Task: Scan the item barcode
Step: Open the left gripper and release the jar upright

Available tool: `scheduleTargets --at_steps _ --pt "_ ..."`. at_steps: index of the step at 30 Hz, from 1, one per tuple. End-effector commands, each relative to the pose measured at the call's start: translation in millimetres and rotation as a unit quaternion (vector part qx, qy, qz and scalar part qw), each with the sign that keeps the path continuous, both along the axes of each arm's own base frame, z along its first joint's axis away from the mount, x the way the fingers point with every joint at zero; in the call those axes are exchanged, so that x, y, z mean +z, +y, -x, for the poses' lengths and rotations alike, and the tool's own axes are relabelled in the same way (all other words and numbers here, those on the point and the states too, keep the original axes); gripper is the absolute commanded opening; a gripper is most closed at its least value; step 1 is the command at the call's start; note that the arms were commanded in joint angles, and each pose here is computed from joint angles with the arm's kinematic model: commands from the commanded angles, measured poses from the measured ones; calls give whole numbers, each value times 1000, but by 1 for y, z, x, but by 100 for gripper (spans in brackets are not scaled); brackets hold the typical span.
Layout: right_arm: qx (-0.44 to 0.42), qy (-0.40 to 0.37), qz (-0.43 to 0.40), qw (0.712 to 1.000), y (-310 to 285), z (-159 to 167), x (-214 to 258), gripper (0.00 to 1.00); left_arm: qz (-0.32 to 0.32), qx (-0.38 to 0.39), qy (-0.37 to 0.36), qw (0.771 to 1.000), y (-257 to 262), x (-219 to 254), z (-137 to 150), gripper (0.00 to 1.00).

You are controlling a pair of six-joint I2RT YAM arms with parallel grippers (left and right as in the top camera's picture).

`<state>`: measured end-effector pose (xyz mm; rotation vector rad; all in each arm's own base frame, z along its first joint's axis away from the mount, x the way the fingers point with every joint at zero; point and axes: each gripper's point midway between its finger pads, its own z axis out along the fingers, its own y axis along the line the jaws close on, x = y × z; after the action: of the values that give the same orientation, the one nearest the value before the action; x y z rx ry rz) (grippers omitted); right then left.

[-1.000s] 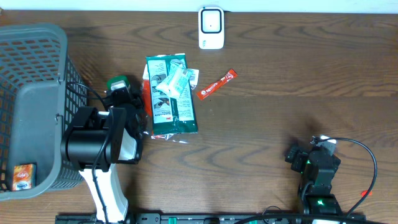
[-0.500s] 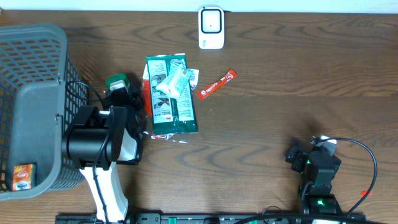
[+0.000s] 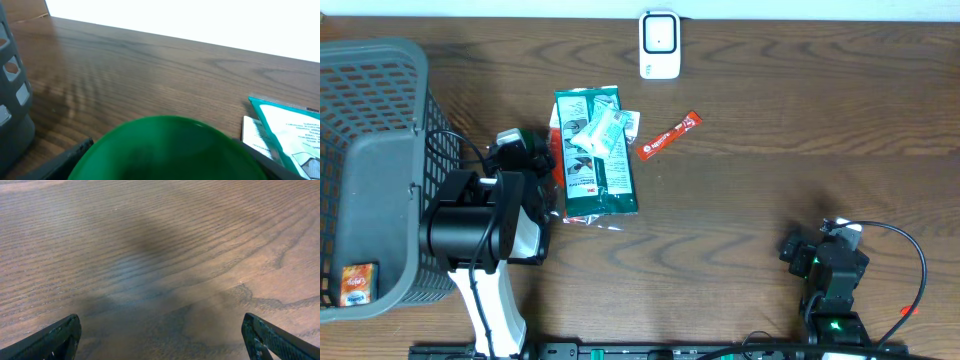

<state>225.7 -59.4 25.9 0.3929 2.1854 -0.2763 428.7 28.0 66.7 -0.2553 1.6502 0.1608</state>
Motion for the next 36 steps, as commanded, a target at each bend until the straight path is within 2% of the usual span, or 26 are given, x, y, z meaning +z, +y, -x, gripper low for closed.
scheduleTargets --at_steps 1,15,18,23,30,36 --pt "-5 2 7 1000 -2 1 0 99 1 5 -9 1000 3 3 -2 83" --pt "-5 2 7 1000 -2 1 0 99 3 6 -45 999 2 26 -16 84" --pt "-5 2 7 1000 -2 1 0 99 1 5 -70 998 2 48 -16 84" --pt "-5 2 7 1000 -2 1 0 99 -52 6 -94 994 2 87 -14 84" --pt "-6 1 5 1000 -2 1 0 99 -58 4 -78 995 -5 119 -3 84" --pt "-6 -5 5 1000 -2 -1 2 99 -45 -30 -32 998 -31 121 5 84"
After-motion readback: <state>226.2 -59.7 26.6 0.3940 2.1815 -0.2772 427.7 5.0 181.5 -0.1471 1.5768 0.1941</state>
